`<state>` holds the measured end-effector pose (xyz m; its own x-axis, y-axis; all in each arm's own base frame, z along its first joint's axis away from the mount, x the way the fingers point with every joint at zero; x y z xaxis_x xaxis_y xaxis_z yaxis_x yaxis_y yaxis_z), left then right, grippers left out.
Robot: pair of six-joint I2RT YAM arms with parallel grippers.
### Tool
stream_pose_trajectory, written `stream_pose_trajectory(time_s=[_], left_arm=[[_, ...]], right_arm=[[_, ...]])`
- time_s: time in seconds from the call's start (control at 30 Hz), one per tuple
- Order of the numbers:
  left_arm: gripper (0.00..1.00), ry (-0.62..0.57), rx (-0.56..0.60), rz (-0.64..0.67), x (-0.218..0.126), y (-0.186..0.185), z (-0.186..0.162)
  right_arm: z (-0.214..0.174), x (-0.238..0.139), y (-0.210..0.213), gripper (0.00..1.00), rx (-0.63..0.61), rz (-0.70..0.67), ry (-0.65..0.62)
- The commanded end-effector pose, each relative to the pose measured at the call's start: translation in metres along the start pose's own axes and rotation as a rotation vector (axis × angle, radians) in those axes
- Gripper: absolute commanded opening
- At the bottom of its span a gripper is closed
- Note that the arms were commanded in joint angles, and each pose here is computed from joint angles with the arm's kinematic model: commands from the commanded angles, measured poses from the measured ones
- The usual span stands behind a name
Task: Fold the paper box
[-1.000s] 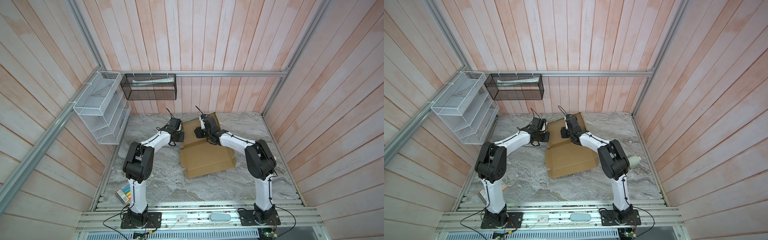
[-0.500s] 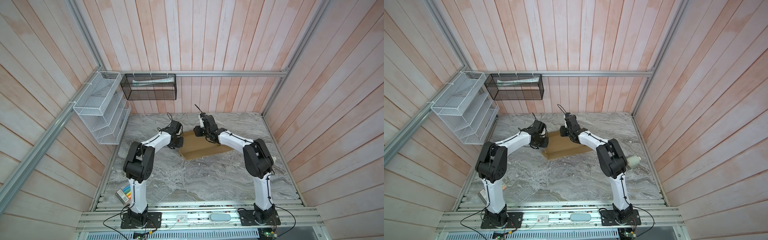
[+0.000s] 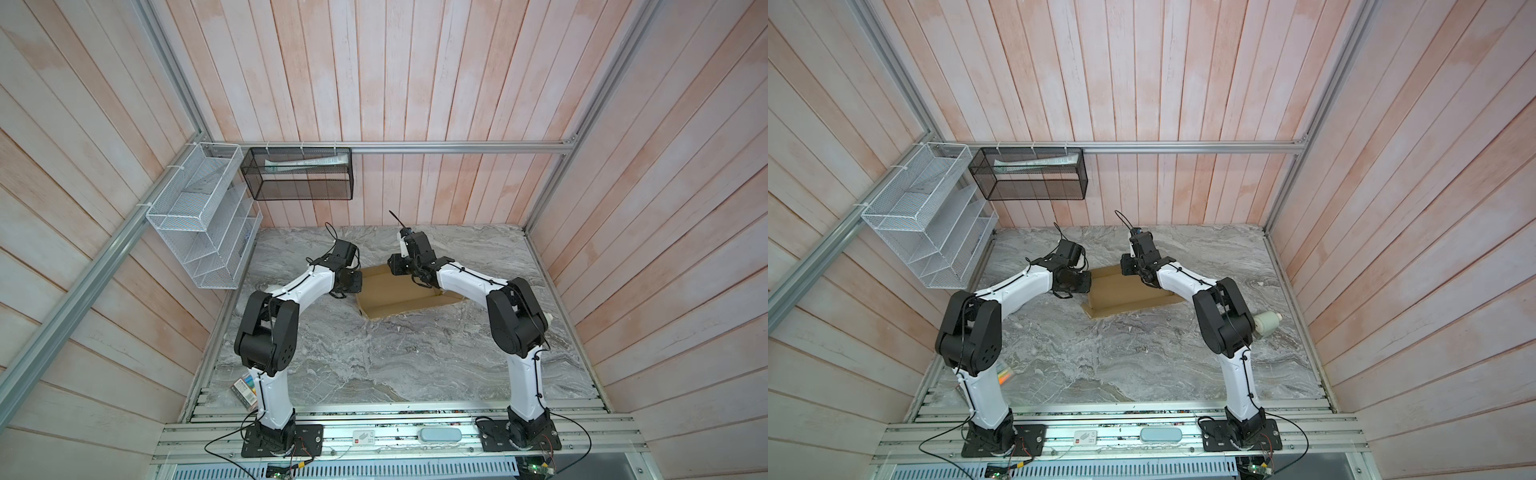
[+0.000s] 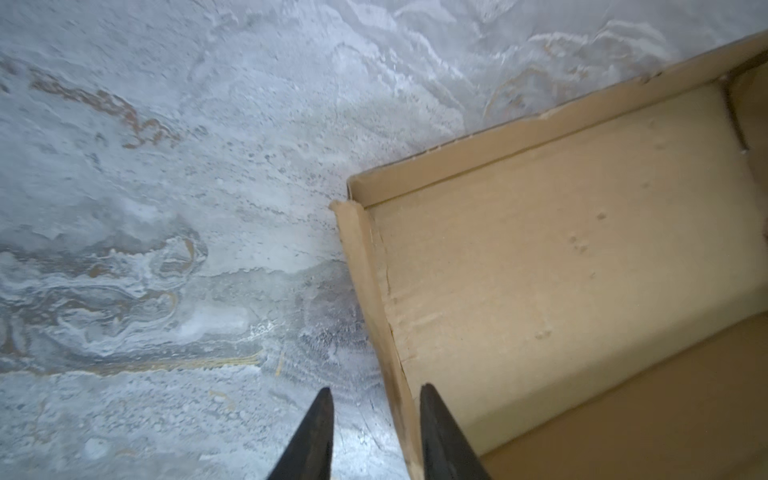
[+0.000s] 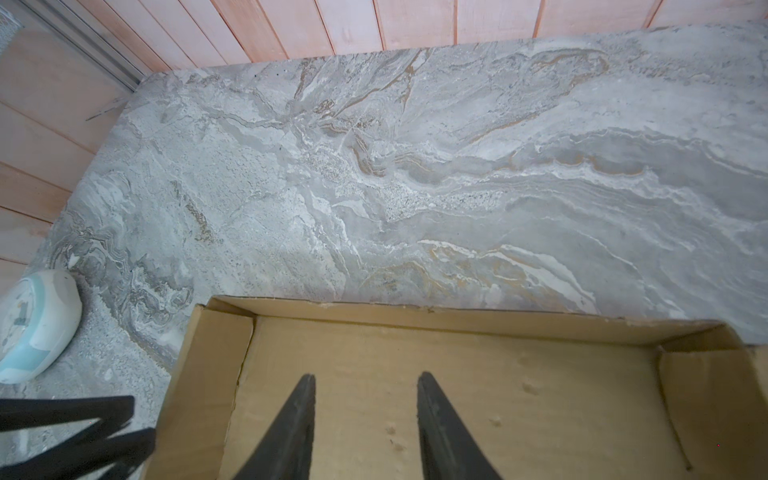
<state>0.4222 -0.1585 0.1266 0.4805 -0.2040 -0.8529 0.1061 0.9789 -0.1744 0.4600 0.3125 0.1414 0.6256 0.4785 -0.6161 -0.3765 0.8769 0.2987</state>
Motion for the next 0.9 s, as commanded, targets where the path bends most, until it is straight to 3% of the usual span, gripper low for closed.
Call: stream_pose_trajectory(time_s=[0.0,0.27,0.5,0.73,0.87], left_arm=[[0.39,-0.120,-0.038,-0.050,-0.024,-0.006,0.023],[0.40,-0.239,-0.068,-0.103,-0.063,-0.007,0.042],[0.40,-0.350,-0.127,-0.151,-0.104,0.000,0.041],[0.40,-0.420,-0.194,-0.214,-0.149,0.000,0.025],[0.42,-0.442,-0.257,-0.248,-0.166,0.004,0.002]], right_arm=[[0.008,-0.020,0.001,0.42,-0.012,0.006,-0.024],[0.027,-0.064,0.001,0.42,-0.016,-0.033,-0.121],[0.054,-0.127,0.003,0.42,-0.028,-0.086,-0.226],[0.066,-0.199,0.001,0.45,-0.060,-0.139,-0.282],[0.055,-0.216,-0.001,0.46,-0.064,-0.135,-0.258]])
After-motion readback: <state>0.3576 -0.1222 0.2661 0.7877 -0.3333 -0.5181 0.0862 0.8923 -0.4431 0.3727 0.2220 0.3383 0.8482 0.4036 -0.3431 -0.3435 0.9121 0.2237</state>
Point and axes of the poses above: each gripper's point midway between its finger pads, its own x axis out along the fingers, its own y axis along the line the jaws close on, z = x × y, the point moved 4 cm from there along -x, back along the fingers, and after that the axes turned 2 degrees about -x, right-handed, at the moved point
